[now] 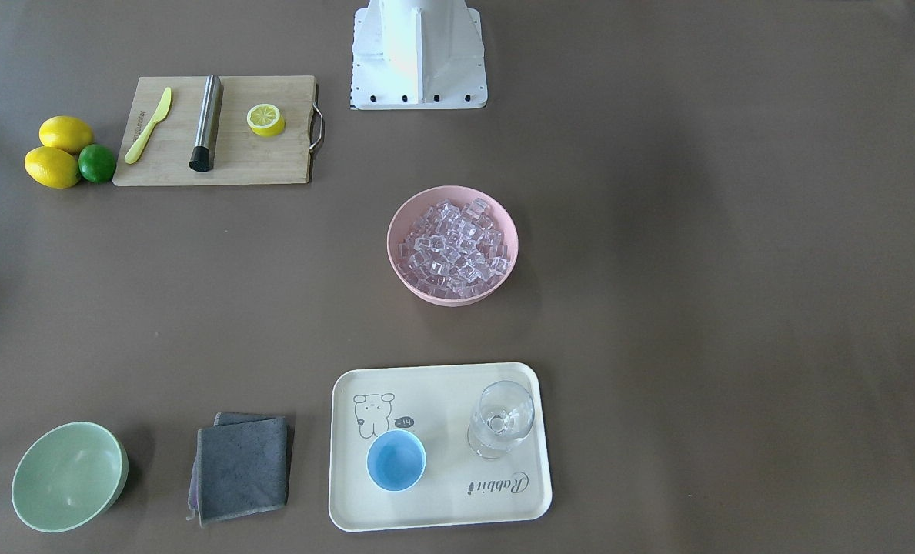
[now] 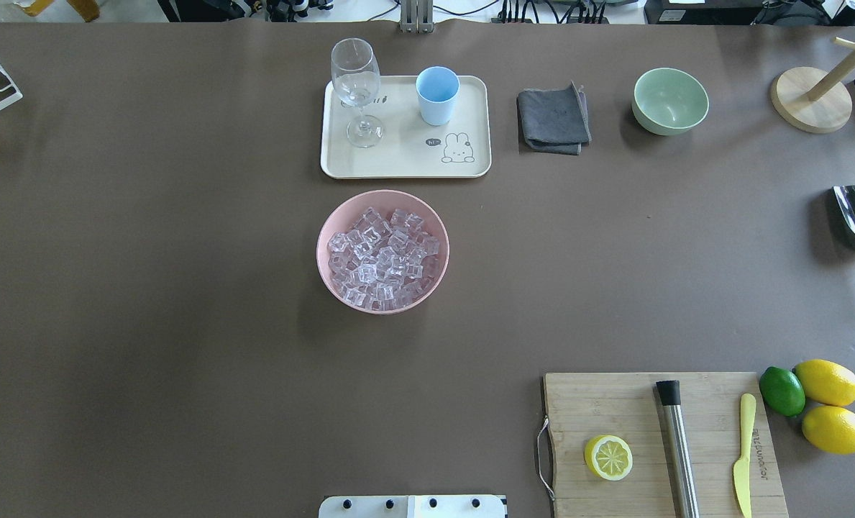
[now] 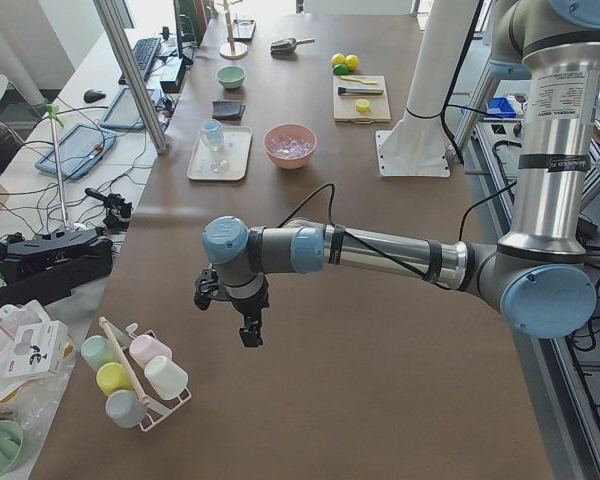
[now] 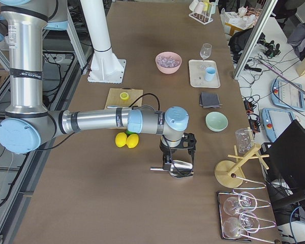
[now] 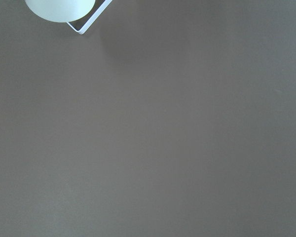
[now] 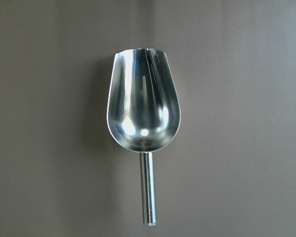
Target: Put ice in cup with scoop
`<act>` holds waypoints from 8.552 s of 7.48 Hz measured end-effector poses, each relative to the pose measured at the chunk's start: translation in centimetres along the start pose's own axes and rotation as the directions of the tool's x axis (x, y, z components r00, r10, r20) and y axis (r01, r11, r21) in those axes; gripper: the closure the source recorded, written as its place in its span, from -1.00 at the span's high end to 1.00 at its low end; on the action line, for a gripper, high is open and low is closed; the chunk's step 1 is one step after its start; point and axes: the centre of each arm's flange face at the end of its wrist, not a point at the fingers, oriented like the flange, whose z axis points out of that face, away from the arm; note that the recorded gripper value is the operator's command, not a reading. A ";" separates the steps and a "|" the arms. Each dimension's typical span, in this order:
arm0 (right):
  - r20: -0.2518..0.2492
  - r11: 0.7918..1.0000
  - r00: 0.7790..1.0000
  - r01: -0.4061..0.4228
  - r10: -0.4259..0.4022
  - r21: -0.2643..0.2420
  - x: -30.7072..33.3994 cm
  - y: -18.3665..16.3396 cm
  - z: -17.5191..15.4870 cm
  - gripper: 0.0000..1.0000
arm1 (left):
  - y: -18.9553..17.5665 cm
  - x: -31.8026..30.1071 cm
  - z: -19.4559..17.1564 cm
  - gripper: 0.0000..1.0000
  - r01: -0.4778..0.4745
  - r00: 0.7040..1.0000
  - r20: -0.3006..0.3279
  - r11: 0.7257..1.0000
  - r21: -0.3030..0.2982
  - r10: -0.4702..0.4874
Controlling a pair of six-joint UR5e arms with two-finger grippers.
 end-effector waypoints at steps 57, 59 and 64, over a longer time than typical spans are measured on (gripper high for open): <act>-0.246 0.208 0.157 0.958 -0.957 -0.199 -49.7 1.7 -8.2 -1.00 | 0.1 58.5 15.8 0.98 -0.856 0.199 0.108 0.120 0.503 0.974; -0.231 0.192 0.143 0.960 -0.962 -0.205 -53.5 0.4 -7.5 -1.00 | 0.2 58.5 15.8 0.98 -0.856 0.198 0.107 0.119 0.504 0.974; -0.175 0.183 0.129 0.922 -0.976 -0.341 -62.4 -1.0 -8.6 -1.00 | 0.2 58.5 15.7 0.98 -0.855 0.198 0.107 0.118 0.504 0.974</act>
